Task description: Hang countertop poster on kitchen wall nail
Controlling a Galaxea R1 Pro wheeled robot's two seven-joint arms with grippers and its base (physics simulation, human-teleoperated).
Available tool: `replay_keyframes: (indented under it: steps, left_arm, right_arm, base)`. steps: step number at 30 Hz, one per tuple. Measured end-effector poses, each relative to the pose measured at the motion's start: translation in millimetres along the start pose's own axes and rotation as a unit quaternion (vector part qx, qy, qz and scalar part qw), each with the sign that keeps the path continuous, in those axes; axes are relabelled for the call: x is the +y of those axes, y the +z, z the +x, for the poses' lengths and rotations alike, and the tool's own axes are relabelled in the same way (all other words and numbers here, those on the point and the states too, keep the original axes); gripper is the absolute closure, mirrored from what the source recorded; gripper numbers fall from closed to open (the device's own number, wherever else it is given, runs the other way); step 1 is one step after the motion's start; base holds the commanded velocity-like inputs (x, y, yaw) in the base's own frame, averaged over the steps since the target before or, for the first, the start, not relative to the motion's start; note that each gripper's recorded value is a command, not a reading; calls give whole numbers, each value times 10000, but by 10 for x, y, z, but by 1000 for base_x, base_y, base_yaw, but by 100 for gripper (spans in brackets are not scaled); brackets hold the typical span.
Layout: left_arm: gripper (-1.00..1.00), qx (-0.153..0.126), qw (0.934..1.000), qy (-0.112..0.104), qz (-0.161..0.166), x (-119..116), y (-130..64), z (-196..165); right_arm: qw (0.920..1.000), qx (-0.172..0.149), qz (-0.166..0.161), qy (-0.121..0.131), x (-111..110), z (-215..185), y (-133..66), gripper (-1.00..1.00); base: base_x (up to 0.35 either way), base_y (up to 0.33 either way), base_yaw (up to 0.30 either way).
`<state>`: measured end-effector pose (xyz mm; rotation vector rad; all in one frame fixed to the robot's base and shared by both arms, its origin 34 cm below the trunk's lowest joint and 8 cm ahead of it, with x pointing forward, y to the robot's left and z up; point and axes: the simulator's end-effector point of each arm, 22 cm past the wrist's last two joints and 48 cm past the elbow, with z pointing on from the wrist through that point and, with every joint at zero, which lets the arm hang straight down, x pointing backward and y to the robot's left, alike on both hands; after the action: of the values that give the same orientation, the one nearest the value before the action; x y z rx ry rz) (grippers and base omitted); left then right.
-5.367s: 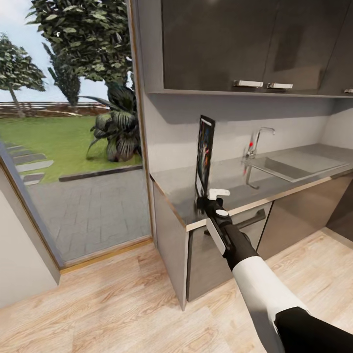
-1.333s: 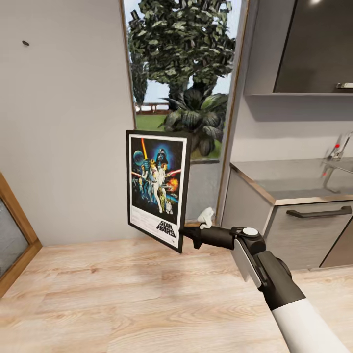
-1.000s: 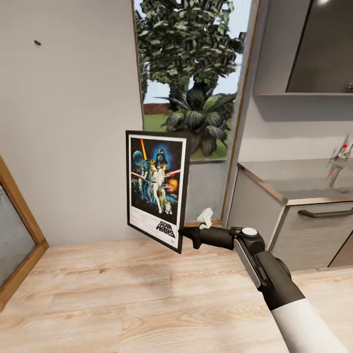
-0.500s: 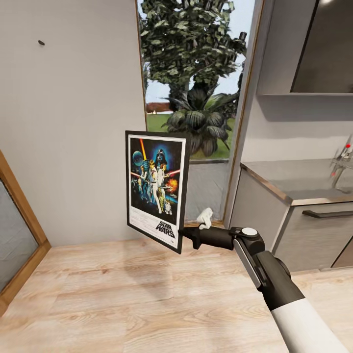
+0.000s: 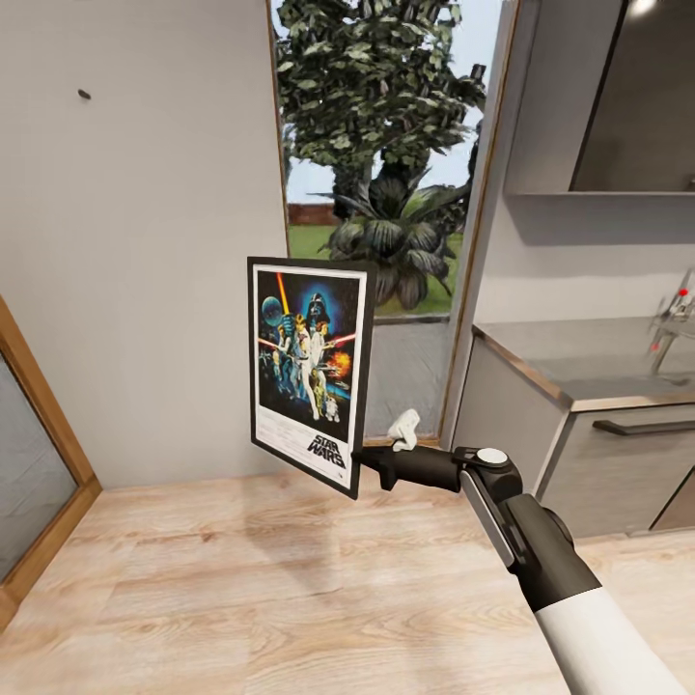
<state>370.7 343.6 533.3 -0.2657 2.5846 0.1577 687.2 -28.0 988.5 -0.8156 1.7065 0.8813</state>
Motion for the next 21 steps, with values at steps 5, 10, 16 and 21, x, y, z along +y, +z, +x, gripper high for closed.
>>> replay_keyframes:
  steps: [5, 10, 16, 21]
  left_arm:
    - [-100, 0, 10000, 0, 0, 5, -68, -42]
    - [-100, -1, 10000, 1, 0, 10, -135, -82]
    - [-100, -2, 10000, 1, 0, 16, -214, -128]
    - [-100, -2, 10000, 1, 0, 21, -279, -164]
  right_arm:
    - [10000, 3, 5, -1, 9, -74, -21, 100]
    - [10000, 7, 7, 2, 17, -146, -45, 100]
    - [10000, 11, -3, 6, 33, -230, -76, 100]
    - [9997, 70, -240, 2, 1, -255, -325, 100]
  base:
    - [0, 0, 0]
    - [0, 0, 0]
    - [0, 0, 0]
    - [0, 0, 0]
